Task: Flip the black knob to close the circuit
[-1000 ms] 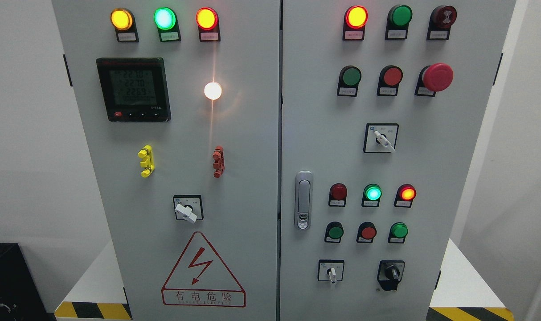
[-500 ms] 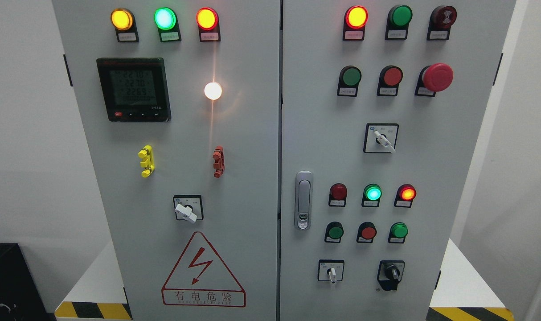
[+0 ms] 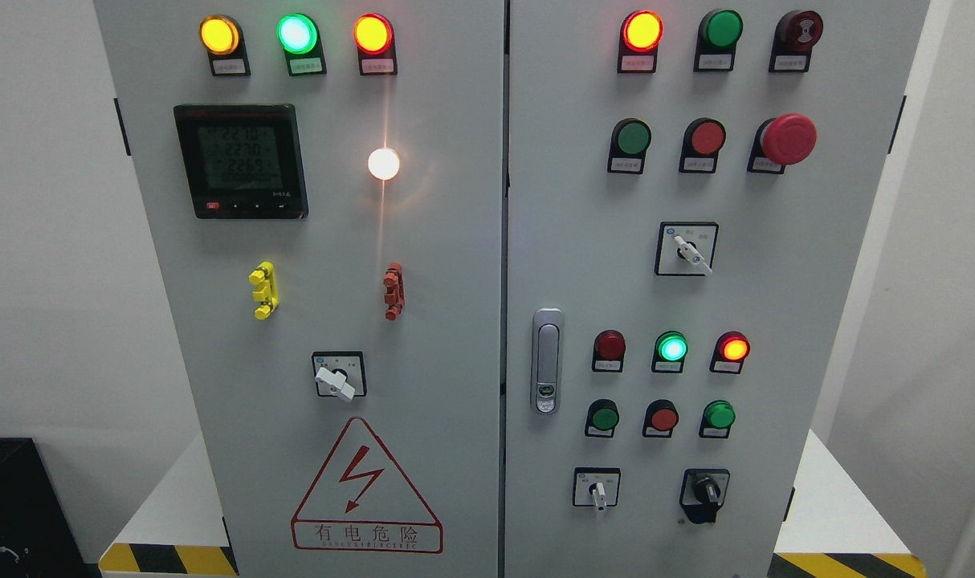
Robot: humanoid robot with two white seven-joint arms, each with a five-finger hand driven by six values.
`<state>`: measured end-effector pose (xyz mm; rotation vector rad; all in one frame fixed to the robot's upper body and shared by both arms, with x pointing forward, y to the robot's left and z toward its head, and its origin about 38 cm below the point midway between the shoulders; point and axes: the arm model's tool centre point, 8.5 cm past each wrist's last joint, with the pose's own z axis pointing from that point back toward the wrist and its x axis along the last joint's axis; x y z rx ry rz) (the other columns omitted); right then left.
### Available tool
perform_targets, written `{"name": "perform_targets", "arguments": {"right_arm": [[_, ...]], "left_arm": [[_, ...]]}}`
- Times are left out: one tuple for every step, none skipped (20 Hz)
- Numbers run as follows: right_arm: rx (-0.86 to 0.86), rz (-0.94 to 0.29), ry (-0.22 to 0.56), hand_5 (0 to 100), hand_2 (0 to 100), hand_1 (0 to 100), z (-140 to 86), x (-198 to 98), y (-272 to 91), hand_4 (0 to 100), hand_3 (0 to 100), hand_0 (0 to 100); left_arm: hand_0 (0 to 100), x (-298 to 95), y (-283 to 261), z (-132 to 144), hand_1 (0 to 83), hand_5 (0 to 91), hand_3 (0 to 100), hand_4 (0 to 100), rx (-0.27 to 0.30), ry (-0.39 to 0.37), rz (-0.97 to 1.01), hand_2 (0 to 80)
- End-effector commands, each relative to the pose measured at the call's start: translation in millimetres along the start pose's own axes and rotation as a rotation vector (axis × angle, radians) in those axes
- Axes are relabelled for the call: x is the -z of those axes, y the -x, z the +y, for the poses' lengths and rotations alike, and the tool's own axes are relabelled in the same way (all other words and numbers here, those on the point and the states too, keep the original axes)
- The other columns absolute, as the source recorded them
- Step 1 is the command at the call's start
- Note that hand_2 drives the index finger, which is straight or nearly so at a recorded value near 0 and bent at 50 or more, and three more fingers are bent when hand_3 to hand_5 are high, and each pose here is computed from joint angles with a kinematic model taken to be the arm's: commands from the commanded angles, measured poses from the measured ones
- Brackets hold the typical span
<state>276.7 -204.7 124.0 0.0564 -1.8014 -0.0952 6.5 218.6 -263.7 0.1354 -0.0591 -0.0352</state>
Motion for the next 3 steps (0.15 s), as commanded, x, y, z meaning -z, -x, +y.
{"name": "perform_targets", "arguments": {"right_arm": [[0.054,-0.023,-0.025,0,0,3,4.8,-4.1,-3.8,4,8,0],[0.056,-0.028,-0.025,0,0,2,4.6,-5.5,-3.9,2,7,0],[0.056,-0.029,-0.025,0,0,2,4.5,-6.0,-3.9,1,5,0]], "left_arm": [[12,0.0,4.7,-1.6,55.6,0.0,0,0,-0.004,0.004,-0.006,0.0],[12,0.1,3.7,-1.6,55.6,0.0,0,0,-0.004,0.004,-0.008,0.0],[12,0.0,4.7,-1.6,55.6,0.0,0,0,-0.004,0.004,-0.006,0.0]]}}
